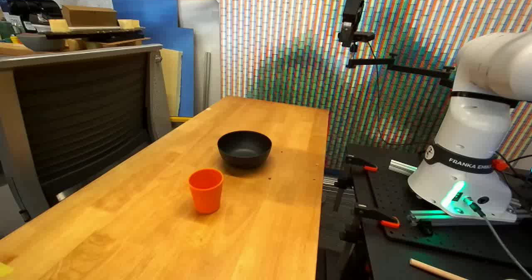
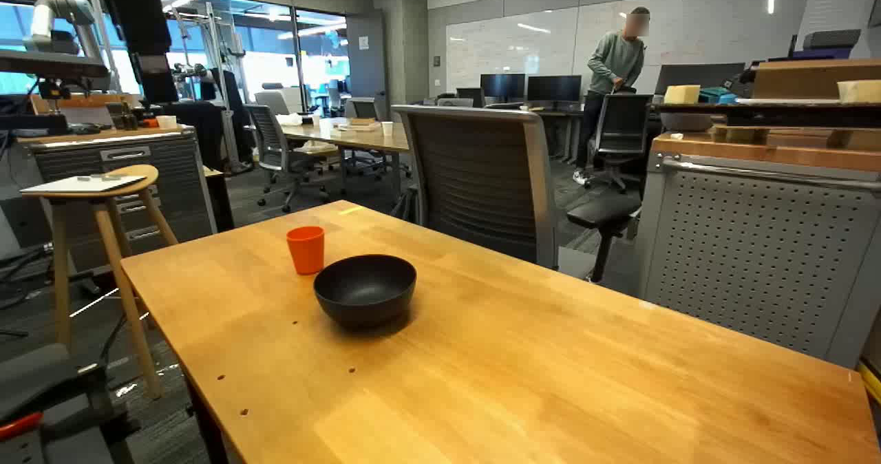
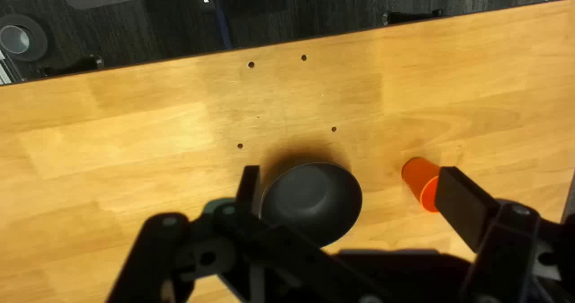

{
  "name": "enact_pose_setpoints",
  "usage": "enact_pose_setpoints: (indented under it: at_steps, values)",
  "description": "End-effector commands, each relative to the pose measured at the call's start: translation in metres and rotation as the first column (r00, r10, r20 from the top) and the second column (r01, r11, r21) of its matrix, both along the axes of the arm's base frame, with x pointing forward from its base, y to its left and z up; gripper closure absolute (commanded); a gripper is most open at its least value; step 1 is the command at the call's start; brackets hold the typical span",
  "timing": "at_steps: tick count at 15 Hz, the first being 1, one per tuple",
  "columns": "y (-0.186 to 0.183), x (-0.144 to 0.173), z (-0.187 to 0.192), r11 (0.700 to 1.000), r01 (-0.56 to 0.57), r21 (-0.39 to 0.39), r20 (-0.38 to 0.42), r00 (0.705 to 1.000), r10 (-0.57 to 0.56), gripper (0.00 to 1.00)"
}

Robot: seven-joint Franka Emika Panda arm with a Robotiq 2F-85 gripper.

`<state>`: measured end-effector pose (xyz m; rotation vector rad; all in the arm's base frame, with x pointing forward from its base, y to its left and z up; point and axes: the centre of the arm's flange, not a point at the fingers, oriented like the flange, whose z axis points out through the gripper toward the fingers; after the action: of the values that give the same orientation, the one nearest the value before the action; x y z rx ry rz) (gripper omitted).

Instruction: Put the cup in the bowl

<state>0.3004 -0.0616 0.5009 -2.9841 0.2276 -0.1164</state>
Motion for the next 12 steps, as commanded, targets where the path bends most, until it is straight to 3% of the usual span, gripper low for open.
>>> enact_pose_setpoints:
  at_steps: [1, 4, 7, 12]
  values:
    - [0.000, 0.000, 0.002, 1.000, 0.000, 0.000, 0.003, 1.000, 0.000, 0.00]
    - [-0.003, 0.001, 0.002, 1.000, 0.009, 0.009, 0.010, 1.000, -0.009, 0.00]
    - [0.015, 0.046, -0.023, 0.999, 0.040, -0.005, -0.043, 0.998, -0.040, 0.00]
    - [0.078, 0.124, -0.084, 1.000, -0.025, -0.005, -0.100, 0.995, 0.025, 0.00]
